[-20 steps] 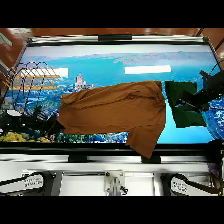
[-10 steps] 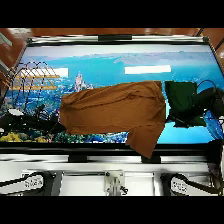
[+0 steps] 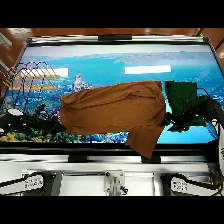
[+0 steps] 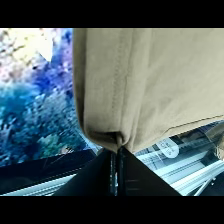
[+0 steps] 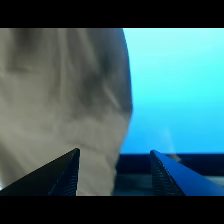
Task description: Fold the shirts.
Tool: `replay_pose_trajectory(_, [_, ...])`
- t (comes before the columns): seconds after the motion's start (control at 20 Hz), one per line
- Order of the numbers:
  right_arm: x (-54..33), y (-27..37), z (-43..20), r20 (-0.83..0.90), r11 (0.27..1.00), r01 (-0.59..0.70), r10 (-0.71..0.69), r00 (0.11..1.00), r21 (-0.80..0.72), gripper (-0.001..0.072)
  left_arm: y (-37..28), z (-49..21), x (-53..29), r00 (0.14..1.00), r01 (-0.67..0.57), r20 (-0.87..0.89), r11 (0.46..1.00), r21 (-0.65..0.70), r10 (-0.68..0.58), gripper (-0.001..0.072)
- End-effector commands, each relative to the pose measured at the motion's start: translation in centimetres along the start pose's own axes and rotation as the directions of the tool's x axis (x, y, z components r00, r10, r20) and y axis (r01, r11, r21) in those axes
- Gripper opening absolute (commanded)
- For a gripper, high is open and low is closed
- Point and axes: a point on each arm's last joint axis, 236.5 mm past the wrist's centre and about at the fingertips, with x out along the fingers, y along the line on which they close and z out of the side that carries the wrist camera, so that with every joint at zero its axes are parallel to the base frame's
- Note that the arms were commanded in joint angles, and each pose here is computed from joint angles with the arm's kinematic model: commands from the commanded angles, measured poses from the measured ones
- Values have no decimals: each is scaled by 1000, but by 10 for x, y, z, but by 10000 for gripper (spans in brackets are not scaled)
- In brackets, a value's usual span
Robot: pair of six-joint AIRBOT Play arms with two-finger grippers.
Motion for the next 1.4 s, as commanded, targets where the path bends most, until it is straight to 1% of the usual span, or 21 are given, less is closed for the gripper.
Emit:
replay_pose_trajectory(0.0, [7,4,21,69,999,-28,26,997,35,542,-1,0,0,1000,0,0,1000,4,0,35])
replay_pose_trajectory(0.05, [7,4,26,89,999,-29,26,996,38,540,-1,0,0,1000,1,0,1000,4,-1,35])
replay_pose_trajectory(0.1, [8,3,27,93,998,-30,25,995,47,475,-1,0,0,1000,0,0,1000,4,0,35])
replay_pose_trajectory(0.15, [9,3,27,87,998,-32,27,996,53,443,0,0,0,1000,0,0,1000,3,0,35])
replay_pose_trajectory(0.4, [32,16,17,15,999,-32,31,999,30,440,-4,6,-4,1000,0,14,1000,16,0,35])
replay_pose_trajectory(0.45, [36,21,17,16,1000,-25,25,1000,12,317,-5,9,-6,1000,0,21,1000,22,0,35])
replay_pose_trajectory(0.5, [37,26,18,21,1000,-24,24,999,-3,143,-8,12,-9,1000,1,27,999,33,-2,34])
replay_pose_trajectory(0.55, [34,31,19,27,999,-24,25,999,-23,58,-13,17,-15,999,-1,47,999,52,-1,34])
replay_pose_trajectory(0.65, [8,48,30,91,992,-39,50,995,-123,57,-29,31,-35,993,-12,116,991,130,-4,33])
replay_pose_trajectory(0.7, [-18,64,40,161,981,-54,85,983,-189,58,-43,41,-52,985,-22,171,984,176,-8,33])
replay_pose_trajectory(0.75, [-53,83,51,251,963,-60,129,959,-264,57,-64,52,-78,969,-42,248,970,241,-19,33])
replay_pose_trajectory(0.8, [-97,106,60,357,932,-48,184,916,-359,57,-92,60,-111,939,-83,341,936,341,-41,33])
replay_pose_trajectory(0.85, [-155,135,64,472,888,-19,261,842,-459,58,-128,62,-153,893,-166,443,858,486,-78,34])
replay_pose_trajectory(0.9, [-215,161,57,571,841,36,335,749,-540,58,-167,56,-198,830,-281,542,744,606,-128,33])
replay_pose_trajectory(0.95, [-288,185,43,682,803,124,402,611,-584,58,-209,43,-248,736,-395,648,654,645,-195,34])
replay_pose_trajectory(1.05, [-433,218,-16,816,770,274,522,248,-576,58,-296,-14,-368,424,-612,815,538,579,-395,34])
replay_pose_trajectory(1.1, [-496,225,-59,826,768,337,562,56,-545,58,-330,-54,-416,268,-686,830,508,521,-489,34])
replay_pose_trajectory(1.15, [-541,227,-102,807,769,382,584,-92,-513,57,-355,-98,-454,132,-730,811,497,468,-570,34])
replay_pose_trajectory(1.2, [-572,227,-146,772,768,409,603,-201,-493,57,-374,-142,-483,20,-739,773,512,439,-634,35])
replay_pose_trajectory(1.25, [-589,224,-181,747,768,431,610,-265,-475,57,-384,-176,-499,-45,-730,738,526,436,-674,35])
replay_pose_trajectory(1.35, [-599,217,-229,717,768,442,619,-322,-464,58,-392,-224,-505,-88,-708,694,535,460,-714,34])
